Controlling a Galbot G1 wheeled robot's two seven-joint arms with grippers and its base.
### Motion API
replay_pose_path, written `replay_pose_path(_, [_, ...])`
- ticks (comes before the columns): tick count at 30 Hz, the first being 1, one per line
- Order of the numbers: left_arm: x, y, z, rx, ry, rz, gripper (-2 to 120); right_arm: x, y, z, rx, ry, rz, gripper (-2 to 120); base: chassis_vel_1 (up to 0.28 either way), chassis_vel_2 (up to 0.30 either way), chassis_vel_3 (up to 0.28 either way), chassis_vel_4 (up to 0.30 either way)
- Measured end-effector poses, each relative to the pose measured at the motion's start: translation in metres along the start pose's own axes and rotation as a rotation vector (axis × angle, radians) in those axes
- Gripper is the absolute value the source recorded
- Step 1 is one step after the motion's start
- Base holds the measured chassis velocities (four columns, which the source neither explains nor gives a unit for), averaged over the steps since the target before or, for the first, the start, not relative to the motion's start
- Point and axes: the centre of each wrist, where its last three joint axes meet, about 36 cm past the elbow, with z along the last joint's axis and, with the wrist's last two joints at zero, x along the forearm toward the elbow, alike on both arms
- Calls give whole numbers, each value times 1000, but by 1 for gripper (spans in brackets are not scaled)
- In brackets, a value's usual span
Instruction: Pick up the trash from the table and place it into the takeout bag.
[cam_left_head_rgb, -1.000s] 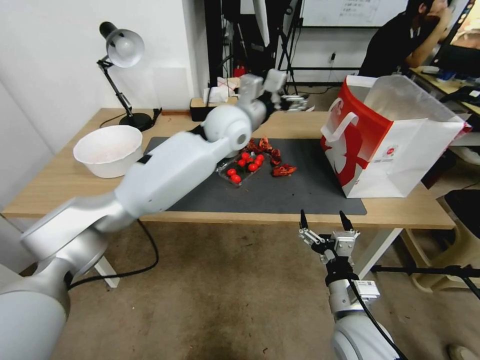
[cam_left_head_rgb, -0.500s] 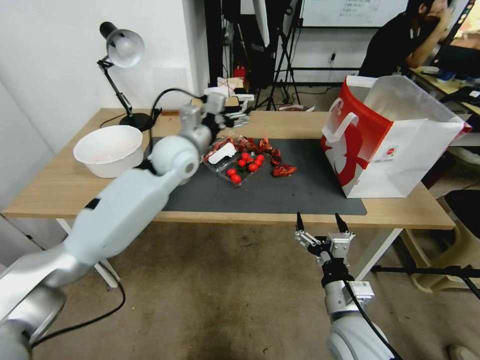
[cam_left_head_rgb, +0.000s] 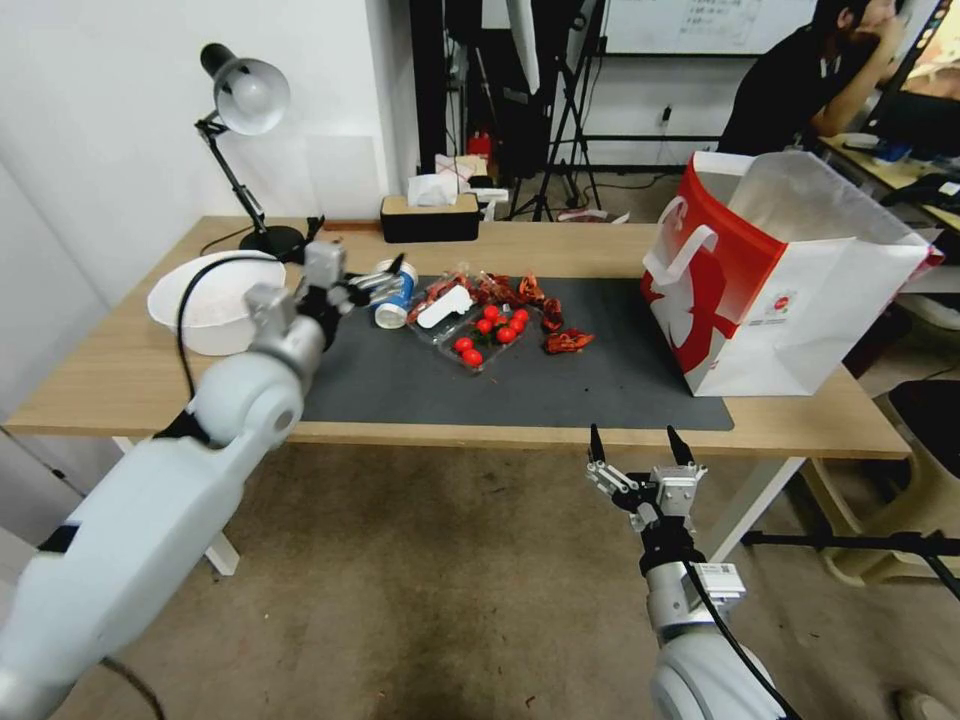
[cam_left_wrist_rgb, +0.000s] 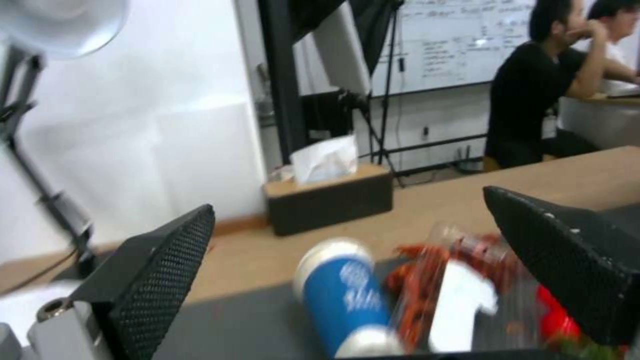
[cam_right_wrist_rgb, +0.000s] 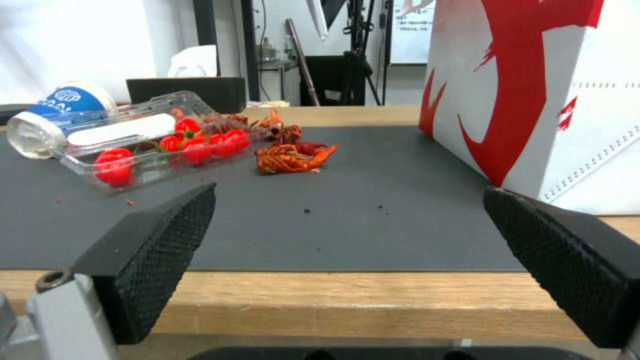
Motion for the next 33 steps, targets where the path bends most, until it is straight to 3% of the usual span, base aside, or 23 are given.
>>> replay_pose_path(4, [20, 12, 10, -25, -19, -38, 100, 0, 1, 0, 0, 1, 1, 100, 0, 0, 0, 0])
replay_pose_path(8, [60, 24, 39, -43, -47, -110, 100, 1, 1, 1, 8, -2, 1, 100, 0, 0, 0, 0])
replay_pose_path(10, [78, 24, 52, -26, -50, -135, 100, 1, 1, 1, 8, -2, 2, 100, 0, 0, 0, 0])
replay_pose_path(23, [137, 25, 87, -6, -93, -224, 100, 0, 7, 6, 1, 1, -5, 100, 0, 0, 0, 0])
replay_pose_path(29, [194, 20, 134, 12, -69, -276, 100, -1, 8, 7, 3, -3, -9, 100, 0, 0, 0, 0])
replay_pose_path(33, [211, 20, 150, -14, -96, -279, 100, -1, 8, 7, 3, -5, -12, 100, 0, 0, 0, 0])
